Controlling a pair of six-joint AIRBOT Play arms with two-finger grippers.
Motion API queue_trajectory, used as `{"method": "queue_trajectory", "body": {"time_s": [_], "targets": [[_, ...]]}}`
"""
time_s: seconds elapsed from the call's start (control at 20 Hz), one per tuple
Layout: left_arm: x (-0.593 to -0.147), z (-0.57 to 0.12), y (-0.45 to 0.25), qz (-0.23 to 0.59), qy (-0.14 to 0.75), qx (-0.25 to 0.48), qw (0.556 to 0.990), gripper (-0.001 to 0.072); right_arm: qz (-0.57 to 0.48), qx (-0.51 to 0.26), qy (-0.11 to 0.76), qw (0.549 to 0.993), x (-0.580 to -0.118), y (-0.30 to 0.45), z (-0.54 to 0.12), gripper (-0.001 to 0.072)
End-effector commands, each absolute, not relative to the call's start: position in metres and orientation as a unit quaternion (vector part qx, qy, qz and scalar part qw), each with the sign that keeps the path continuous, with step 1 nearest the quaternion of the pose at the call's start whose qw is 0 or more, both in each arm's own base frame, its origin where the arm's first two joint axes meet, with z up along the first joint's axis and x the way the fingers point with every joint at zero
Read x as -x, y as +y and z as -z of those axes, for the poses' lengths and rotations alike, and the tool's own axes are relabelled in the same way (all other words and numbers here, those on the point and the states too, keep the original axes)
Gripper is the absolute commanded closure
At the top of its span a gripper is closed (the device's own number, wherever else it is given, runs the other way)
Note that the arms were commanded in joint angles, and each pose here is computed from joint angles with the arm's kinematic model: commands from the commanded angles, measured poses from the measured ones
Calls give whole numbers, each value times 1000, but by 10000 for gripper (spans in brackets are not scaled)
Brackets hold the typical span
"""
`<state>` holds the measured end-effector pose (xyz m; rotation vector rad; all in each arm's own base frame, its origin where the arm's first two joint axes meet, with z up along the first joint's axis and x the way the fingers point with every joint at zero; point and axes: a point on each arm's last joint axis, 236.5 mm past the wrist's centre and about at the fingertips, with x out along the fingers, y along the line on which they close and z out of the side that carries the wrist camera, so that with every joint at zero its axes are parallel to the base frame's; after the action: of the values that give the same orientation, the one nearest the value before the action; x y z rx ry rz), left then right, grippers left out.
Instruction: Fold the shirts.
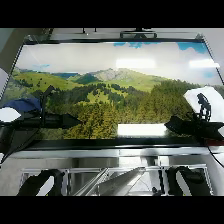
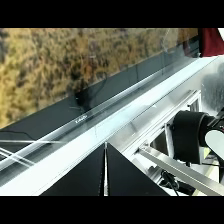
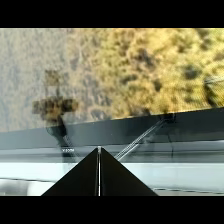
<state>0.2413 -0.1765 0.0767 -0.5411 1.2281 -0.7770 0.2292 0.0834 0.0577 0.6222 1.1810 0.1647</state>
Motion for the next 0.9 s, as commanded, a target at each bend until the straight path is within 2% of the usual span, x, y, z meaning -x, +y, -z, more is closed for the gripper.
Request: {"method": "queue_trajectory", "body": {"time_s": [0.0,0.25,0.3,0.35,0.4,0.55,0.6,0.65,0.85], "targets": [[-241,-77,-176,350,554,245,714,704,-77,-288,547,782,-229,84,-58,691],[-246,-77,-175,346,549,245,720,703,-77,-288,547,782,-229,84,-58,691],[-250,-77,-174,341,544,246,726,685,-77,-288,547,782,-229,84,-58,692],[-254,-77,-173,337,539,247,731,450,-77,-288,547,782,-229,84,-58,691],[-257,-77,-173,333,534,248,736,359,-77,-288,547,782,-229,84,-58,691],[-270,-73,-150,303,540,183,764,359,-77,-288,547,782,-229,84,-58,691],[-276,-71,-136,282,551,156,770,300,-77,-288,547,782,-229,84,-58,691],[-281,-70,-122,254,565,135,773,-13,-77,-288,547,782,-229,84,-58,691],[-314,-75,-84,178,591,95,781,-13,-77,-288,547,782,-229,84,-58,691]]}}
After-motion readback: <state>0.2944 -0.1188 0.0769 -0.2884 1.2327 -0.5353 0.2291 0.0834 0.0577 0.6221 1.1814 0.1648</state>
